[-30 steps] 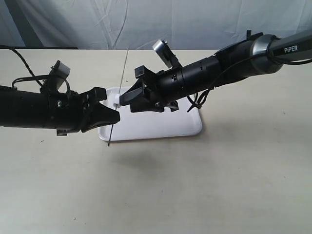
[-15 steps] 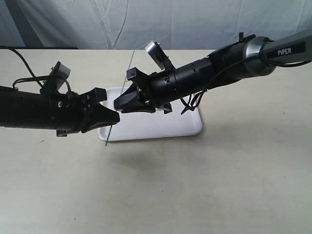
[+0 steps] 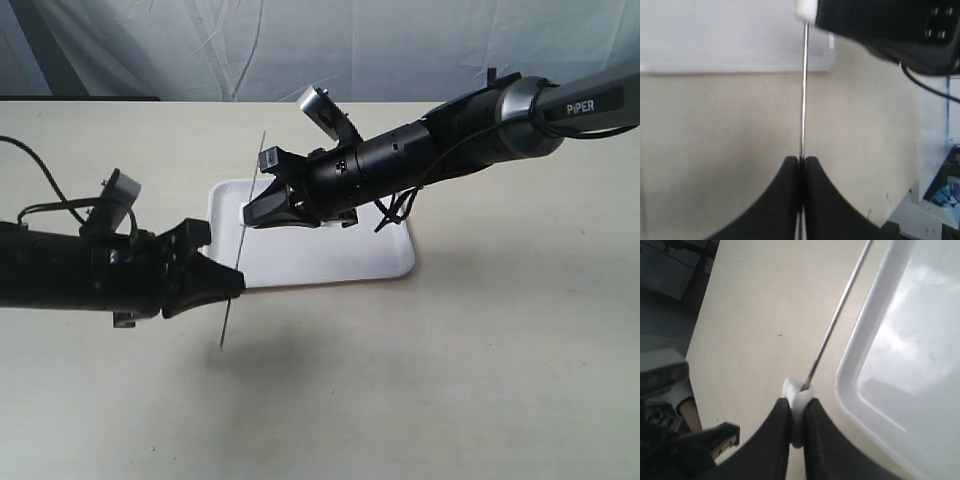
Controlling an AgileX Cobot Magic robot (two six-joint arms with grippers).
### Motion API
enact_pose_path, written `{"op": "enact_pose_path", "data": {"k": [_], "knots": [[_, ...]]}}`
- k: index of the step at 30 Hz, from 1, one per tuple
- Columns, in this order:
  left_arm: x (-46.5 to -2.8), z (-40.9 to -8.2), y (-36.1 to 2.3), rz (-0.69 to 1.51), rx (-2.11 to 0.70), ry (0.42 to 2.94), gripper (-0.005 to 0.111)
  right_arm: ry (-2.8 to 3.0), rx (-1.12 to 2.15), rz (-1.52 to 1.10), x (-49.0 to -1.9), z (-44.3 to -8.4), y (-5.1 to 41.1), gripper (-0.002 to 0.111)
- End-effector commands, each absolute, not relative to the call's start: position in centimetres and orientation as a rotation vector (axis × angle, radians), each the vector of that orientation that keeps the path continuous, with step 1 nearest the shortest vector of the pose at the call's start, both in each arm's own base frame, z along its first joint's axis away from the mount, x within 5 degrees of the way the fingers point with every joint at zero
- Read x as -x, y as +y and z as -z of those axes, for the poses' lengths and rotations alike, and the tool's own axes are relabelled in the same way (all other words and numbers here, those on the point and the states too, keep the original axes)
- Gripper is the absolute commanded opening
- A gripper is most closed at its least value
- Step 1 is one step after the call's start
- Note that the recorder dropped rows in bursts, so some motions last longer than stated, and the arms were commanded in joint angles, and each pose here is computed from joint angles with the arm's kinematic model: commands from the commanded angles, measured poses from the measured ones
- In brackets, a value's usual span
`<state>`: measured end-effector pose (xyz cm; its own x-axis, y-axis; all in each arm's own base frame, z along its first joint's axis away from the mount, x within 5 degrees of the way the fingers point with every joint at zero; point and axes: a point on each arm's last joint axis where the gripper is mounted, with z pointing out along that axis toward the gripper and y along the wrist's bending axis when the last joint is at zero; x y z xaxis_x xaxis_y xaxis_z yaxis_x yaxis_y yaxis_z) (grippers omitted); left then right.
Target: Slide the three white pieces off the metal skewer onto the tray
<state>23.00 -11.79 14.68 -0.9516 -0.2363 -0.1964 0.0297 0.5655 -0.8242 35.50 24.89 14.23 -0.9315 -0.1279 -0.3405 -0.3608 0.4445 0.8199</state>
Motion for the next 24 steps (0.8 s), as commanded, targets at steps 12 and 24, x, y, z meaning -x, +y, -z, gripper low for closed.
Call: {"op": "enact_pose_path", "data": {"k": [12,24], "knots": [[-9.5,-13.3,-10.6,1.756,0.024,2.58,0.0,2.402,0.395,-1.169,-38.6,-15.2,24.2,0.006],[-10.4,-13.6,-10.2,1.54,-0.045,2.563,0.0,2.447,0.411,-1.243,-37.9,-15.2,24.4,0.046]]}}
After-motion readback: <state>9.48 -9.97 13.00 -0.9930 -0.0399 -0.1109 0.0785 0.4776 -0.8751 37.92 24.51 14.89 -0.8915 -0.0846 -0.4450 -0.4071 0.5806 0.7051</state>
